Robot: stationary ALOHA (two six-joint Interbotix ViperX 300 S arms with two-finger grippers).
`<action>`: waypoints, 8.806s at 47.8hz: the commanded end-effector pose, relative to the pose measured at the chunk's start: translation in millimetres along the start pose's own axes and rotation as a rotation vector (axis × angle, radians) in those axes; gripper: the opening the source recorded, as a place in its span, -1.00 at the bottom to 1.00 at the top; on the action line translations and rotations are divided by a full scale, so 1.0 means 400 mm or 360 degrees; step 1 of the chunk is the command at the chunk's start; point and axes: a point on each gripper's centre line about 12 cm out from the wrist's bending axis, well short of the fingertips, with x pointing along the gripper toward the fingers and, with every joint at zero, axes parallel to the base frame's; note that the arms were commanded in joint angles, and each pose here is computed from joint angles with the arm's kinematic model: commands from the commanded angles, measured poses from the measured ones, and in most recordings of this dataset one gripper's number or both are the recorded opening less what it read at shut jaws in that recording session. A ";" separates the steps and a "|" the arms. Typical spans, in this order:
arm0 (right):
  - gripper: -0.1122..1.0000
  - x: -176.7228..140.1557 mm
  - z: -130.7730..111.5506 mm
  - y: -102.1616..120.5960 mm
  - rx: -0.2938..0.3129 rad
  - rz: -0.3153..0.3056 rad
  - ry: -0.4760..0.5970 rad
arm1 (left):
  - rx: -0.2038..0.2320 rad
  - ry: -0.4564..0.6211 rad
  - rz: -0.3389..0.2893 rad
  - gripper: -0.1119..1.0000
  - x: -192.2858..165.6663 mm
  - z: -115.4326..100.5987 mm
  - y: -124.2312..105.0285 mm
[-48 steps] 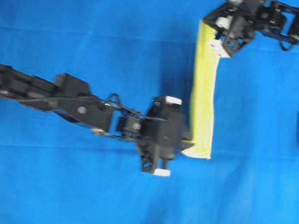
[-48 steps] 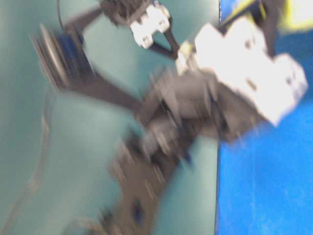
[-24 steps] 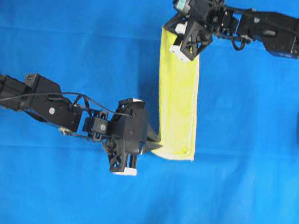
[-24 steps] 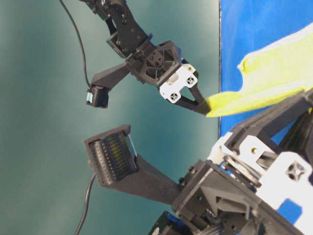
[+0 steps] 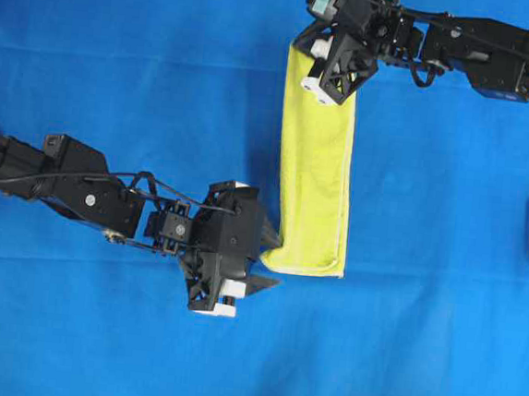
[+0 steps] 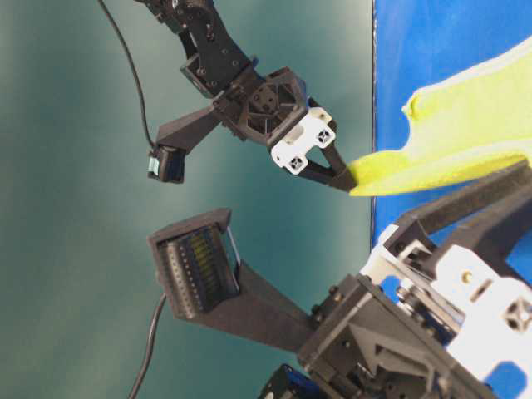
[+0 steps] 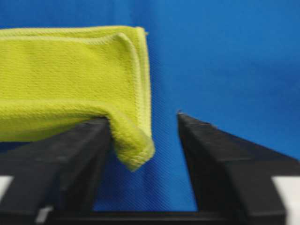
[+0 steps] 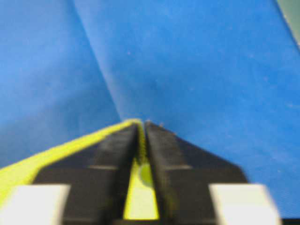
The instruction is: Fold the yellow towel.
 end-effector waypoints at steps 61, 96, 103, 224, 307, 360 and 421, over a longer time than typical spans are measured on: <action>0.31 -0.523 -0.078 0.058 0.0066 0.0140 -0.0594 | 0.0026 -0.0508 0.0148 0.43 -0.601 0.085 0.075; 0.31 -0.497 -0.076 0.051 0.0115 0.0122 -0.0518 | -0.0038 -0.0599 0.0266 0.43 -0.590 0.096 0.128; 0.31 -0.454 -0.046 0.034 0.0114 0.0070 -0.0439 | -0.0058 -0.0553 0.0374 0.43 -0.544 0.133 0.183; -0.73 -0.087 -0.137 -0.188 0.0334 -0.0239 0.0061 | -0.0174 -0.0073 0.0972 -0.76 -0.213 -0.004 0.720; -0.62 -0.176 -0.290 0.281 0.0164 0.0375 0.0310 | 0.0022 0.0222 0.0183 -0.45 -0.064 -0.075 0.138; 0.15 -0.571 -0.109 0.232 -0.0037 0.0565 -0.0400 | 0.0105 -0.0241 0.0104 -0.01 -0.468 0.076 0.059; 0.15 -0.569 -0.312 0.133 0.0023 0.0442 -0.0645 | 0.0081 -0.0562 0.0156 -0.03 -0.703 -0.129 0.076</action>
